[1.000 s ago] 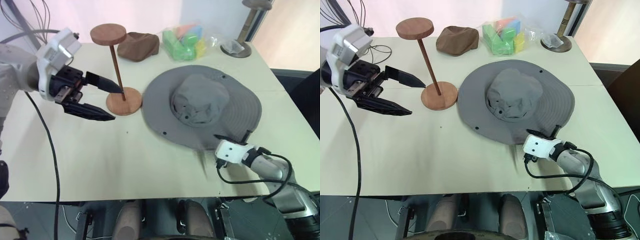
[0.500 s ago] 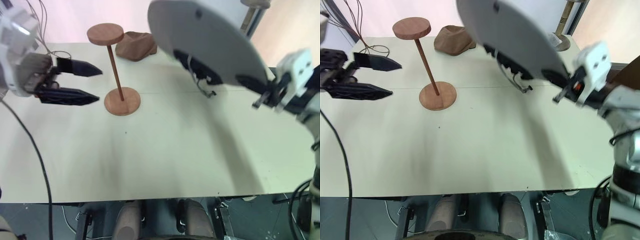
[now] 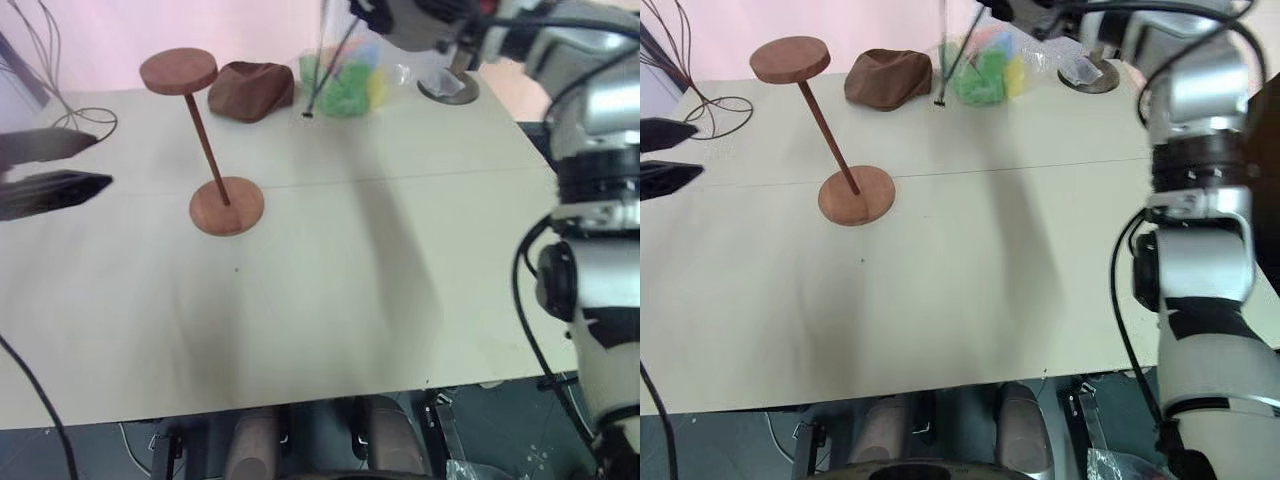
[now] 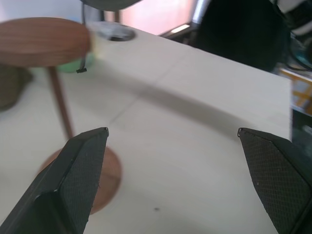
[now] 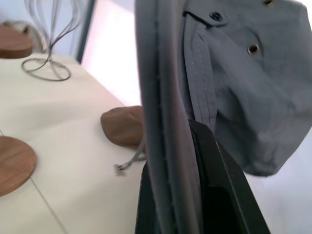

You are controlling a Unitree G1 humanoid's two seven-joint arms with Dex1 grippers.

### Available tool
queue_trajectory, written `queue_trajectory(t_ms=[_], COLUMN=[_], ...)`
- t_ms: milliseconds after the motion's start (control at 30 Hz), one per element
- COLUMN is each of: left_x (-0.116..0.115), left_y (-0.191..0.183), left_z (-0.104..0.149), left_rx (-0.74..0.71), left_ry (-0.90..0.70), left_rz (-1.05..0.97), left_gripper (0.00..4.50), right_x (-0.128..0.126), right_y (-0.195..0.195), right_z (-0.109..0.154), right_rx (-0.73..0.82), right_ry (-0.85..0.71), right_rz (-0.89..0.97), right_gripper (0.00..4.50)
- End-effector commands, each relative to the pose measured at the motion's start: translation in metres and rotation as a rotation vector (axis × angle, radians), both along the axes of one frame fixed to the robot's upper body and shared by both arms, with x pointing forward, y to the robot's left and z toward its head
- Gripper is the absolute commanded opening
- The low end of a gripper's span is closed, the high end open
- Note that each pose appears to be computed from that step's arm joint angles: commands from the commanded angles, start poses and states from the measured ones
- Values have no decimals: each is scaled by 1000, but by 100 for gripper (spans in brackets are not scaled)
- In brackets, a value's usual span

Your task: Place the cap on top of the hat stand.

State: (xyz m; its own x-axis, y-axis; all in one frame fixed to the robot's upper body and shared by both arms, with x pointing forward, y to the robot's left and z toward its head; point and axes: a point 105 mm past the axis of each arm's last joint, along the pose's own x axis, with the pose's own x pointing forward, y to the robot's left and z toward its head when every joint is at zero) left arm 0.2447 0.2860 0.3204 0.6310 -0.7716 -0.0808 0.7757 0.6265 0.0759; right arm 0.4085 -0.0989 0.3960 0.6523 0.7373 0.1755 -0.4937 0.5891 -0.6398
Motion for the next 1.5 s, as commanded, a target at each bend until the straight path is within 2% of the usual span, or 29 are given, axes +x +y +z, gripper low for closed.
queue_trajectory(t_ms=[33, 167, 300, 467, 533, 833, 1067, 1167, 1333, 1500], left_x=[-11, -18, -23, -28, -28, -24, -22, -19, -15, -10], left_y=[14, 23, 27, 29, 29, 26, 26, 24, 22, 27], left_z=[19, 19, 24, 35, 37, 44, 46, 43, 35, 19], left_rx=[5, 15, 14, 22, 21, 23, 37, 43, 61, 115], left_ry=[-78, -72, -85, -108, -113, -117, -109, -100, -74, -34], left_rz=[79, 120, 144, 155, 155, 140, 135, 126, 115, 132], left_gripper=[450, 450, 450, 450, 450, 450, 450, 450, 450, 450], right_x=[-26, -50, -62, -64, -62, -56, -46, -42, -44, -55], right_y=[43, 74, 80, 84, 89, 122, 120, 112, 104, 67], right_z=[32, 14, -15, -77, -92, -129, -142, -143, -139, -138], right_rx=[-96, -245, -355, -432, -444, -403, -406, -414, -430, -466], right_ry=[-232, -368, -440, -430, -420, -461, -421, -408, -444, -451], right_rz=[108, 239, 285, 315, 313, 278, 246, 227, 213, 196], right_gripper=[2, 2, 2, 2, 2, 2, 2, 94, 346, 346])
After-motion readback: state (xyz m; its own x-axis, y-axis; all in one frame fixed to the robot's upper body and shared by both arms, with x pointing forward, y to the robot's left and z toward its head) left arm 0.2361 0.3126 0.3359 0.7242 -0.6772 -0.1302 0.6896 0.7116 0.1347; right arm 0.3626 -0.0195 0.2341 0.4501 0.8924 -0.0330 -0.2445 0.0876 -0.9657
